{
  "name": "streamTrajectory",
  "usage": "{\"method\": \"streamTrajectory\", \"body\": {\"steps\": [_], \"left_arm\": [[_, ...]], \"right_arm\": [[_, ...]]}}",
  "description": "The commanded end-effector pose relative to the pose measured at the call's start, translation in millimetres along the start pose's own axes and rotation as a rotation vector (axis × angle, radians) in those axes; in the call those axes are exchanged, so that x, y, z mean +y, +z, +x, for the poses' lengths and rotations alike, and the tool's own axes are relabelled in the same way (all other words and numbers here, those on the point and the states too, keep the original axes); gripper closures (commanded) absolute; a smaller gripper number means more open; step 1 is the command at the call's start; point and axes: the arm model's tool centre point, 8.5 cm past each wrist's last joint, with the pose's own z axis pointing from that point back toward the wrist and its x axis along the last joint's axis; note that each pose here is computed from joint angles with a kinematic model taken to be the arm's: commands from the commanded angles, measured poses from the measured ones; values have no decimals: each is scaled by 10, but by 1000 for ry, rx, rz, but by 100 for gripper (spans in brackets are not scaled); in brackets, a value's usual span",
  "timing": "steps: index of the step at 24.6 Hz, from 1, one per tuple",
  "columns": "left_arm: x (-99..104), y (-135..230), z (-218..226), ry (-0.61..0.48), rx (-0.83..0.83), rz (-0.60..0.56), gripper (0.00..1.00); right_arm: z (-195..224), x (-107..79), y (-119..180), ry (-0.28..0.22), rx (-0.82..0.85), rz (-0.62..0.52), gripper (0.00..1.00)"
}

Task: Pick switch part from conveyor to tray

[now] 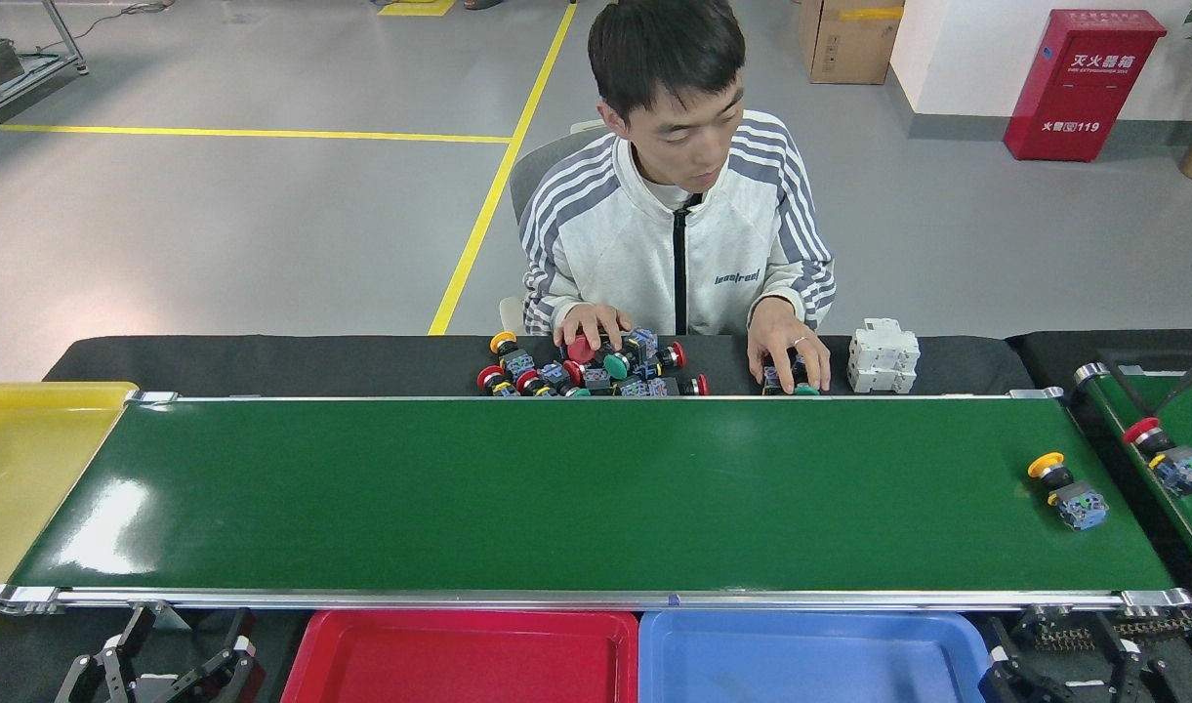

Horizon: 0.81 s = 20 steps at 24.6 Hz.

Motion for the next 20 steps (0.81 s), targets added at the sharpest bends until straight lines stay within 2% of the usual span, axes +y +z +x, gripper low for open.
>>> {"method": "streamTrajectory", "body": {"steps": [1, 5, 7, 10, 20], "left_arm": [[75, -25, -34, -16, 2, 24, 0], [88, -30, -28, -15, 2, 29, 0], [83, -28, -43, -17, 3, 26, 0], [87, -26, -36, -18, 1, 27, 0], [104, -28, -49, -26, -1, 28, 0]], "right_arm": [[-87, -110, -84, 26, 2, -18, 2], [-284, -138, -300, 48, 72, -6, 2], [-342, -197, -474, 52, 74, 8, 2], [-368, -232, -584, 52, 79, 10, 2], [-80, -144, -954, 41, 8, 92, 2]]}}
